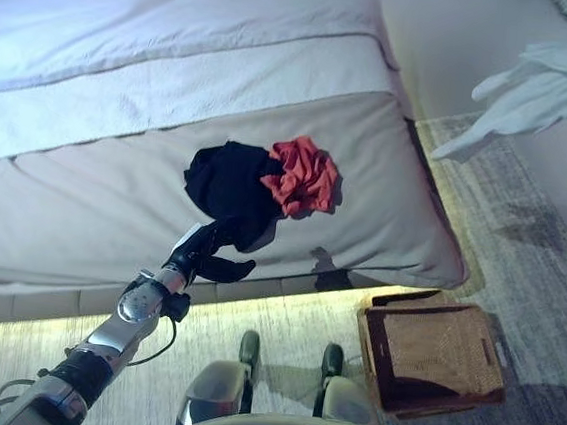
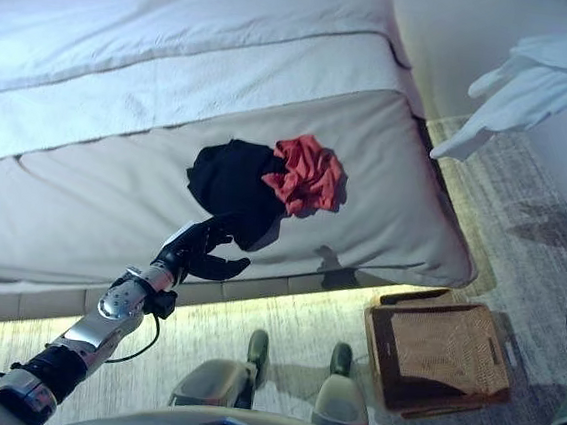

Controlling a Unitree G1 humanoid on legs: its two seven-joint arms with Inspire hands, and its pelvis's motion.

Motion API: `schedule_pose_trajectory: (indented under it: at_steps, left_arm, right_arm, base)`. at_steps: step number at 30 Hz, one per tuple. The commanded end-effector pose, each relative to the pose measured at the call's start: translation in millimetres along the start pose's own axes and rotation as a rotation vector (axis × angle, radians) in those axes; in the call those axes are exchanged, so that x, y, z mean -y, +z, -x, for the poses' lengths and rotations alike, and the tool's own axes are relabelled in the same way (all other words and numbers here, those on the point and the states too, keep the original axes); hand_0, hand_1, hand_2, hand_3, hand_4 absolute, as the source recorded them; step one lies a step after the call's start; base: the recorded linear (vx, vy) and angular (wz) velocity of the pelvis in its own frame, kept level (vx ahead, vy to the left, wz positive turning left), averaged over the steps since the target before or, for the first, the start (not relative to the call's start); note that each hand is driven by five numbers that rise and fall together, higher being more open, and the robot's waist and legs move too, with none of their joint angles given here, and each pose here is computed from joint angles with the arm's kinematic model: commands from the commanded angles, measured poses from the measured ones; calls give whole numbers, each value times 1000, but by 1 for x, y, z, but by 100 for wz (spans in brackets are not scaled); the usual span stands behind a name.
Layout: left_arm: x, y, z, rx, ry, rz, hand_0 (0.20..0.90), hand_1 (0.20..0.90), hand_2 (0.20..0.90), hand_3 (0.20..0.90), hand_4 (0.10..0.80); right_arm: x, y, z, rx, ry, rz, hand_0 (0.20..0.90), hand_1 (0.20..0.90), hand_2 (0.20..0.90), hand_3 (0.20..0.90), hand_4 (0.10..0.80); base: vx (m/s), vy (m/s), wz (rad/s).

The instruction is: Pick up the clothes from the bed and place them into the basket

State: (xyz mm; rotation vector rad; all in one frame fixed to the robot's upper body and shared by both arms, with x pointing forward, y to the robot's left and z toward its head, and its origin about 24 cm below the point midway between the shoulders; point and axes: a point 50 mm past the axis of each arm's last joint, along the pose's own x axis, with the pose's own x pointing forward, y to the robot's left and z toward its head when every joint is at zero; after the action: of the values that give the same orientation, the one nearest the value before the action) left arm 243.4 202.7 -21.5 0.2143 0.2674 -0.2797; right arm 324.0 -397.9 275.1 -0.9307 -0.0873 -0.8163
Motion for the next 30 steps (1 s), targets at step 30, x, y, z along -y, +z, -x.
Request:
schedule_pose_trajectory:
  at_steps: [30]
  left_arm:
    - [-7, 10, -19, 91, 133, 128, 900, 900, 900, 900, 800]
  right_arm:
    - [-94, -111, 93, -208, 549, 179, 300, 300, 300, 200, 100]
  base:
    - [5, -29, -19]
